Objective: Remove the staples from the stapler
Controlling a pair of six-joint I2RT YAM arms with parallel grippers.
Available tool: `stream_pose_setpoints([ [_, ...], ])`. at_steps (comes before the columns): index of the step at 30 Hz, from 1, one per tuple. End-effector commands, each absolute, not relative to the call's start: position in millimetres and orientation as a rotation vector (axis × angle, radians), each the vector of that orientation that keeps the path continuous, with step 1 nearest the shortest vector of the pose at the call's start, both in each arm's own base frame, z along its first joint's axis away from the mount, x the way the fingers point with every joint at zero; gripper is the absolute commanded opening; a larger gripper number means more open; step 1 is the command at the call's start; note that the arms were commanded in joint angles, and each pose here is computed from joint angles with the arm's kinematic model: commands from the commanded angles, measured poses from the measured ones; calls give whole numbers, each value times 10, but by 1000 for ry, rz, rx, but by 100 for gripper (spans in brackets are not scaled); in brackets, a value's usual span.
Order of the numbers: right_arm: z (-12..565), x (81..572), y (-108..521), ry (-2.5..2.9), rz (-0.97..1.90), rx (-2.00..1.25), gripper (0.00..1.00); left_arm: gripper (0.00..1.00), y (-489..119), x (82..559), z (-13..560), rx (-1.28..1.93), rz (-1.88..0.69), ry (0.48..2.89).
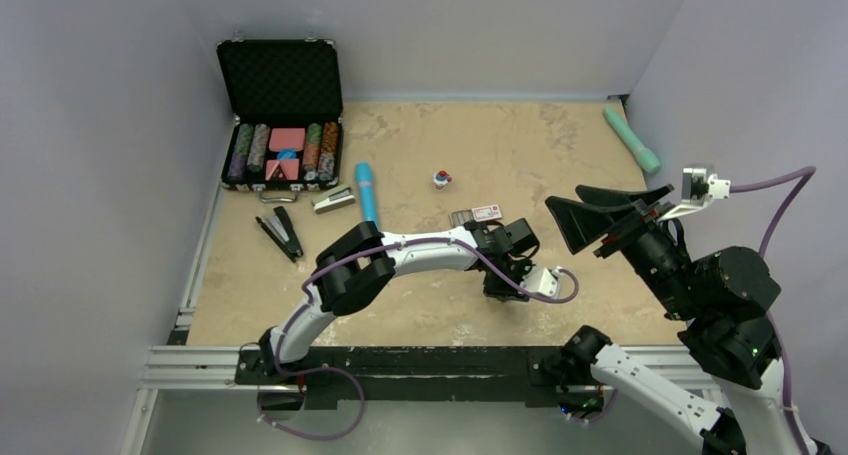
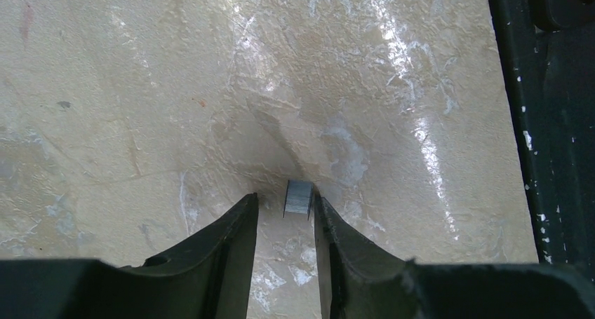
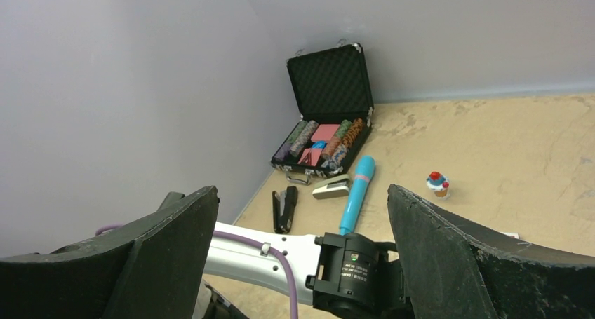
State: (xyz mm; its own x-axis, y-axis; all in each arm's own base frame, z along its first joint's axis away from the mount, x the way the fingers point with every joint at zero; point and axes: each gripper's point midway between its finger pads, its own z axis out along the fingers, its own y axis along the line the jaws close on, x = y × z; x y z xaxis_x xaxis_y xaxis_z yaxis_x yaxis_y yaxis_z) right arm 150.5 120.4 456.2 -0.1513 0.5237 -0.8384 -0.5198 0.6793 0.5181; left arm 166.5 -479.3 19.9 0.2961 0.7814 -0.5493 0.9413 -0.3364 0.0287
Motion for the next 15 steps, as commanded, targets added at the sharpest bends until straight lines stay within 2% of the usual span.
stream_pose_setpoints([
  [1,4632,1468,1203,1432,932,-2,94,37,-4798,1633,130,2229,-645,1566],
  [9,4571,1474,1197,1446,929,7,95,34,-4774,1598,85,2189,-665,1629],
  [15,4548,1488,1207,1452,929,11,95,25,-4739,1580,107,2157,-668,1686],
])
